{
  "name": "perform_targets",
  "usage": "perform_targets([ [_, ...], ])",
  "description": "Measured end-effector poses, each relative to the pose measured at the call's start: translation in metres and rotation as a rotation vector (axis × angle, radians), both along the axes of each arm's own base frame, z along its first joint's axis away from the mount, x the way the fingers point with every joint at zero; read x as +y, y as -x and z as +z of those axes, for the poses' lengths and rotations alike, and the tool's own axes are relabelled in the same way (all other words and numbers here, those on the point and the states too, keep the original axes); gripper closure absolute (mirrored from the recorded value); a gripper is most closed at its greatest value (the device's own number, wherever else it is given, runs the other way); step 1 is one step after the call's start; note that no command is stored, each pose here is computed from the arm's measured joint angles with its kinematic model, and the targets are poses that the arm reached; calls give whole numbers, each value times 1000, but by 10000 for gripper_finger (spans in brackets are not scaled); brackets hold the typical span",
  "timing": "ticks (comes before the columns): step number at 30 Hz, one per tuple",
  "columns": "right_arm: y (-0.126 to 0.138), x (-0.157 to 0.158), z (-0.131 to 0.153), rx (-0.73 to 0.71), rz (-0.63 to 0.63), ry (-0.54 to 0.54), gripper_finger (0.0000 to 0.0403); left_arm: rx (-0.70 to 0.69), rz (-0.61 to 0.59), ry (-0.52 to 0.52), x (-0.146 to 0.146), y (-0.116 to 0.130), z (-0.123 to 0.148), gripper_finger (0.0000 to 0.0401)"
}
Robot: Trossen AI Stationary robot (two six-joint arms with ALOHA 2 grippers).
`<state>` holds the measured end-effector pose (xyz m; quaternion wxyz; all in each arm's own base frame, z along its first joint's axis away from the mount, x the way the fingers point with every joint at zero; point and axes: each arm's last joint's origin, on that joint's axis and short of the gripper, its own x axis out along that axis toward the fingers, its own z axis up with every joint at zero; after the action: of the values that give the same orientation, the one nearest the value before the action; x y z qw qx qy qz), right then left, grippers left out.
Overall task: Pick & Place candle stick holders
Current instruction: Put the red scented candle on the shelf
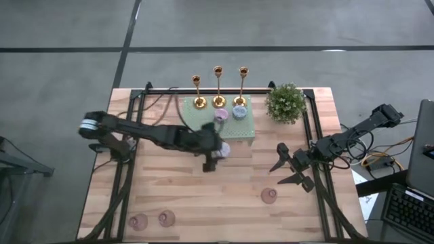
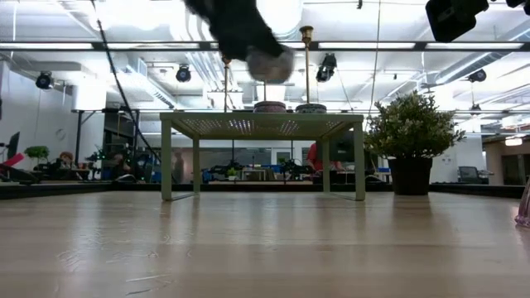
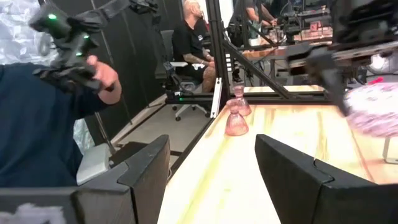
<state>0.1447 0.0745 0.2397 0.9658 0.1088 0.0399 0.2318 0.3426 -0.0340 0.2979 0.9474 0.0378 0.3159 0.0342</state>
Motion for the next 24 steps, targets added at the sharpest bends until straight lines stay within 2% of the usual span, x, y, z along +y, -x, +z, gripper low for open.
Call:
perform_targets([
  [4,0,0,0,-2,0,1,175,-36,170,-9,17,30,1,100],
  [10,0,0,0,-2,-1,2,175,-101,546,-68,50,60,-6,95],
  [16,0,0,0,-2,-1,5,175,-81,647,-65,82,68,-16,93],
  [24,-1,0,-1,2,-1,8,175,-113,678,-8,103,57,-24,92],
])
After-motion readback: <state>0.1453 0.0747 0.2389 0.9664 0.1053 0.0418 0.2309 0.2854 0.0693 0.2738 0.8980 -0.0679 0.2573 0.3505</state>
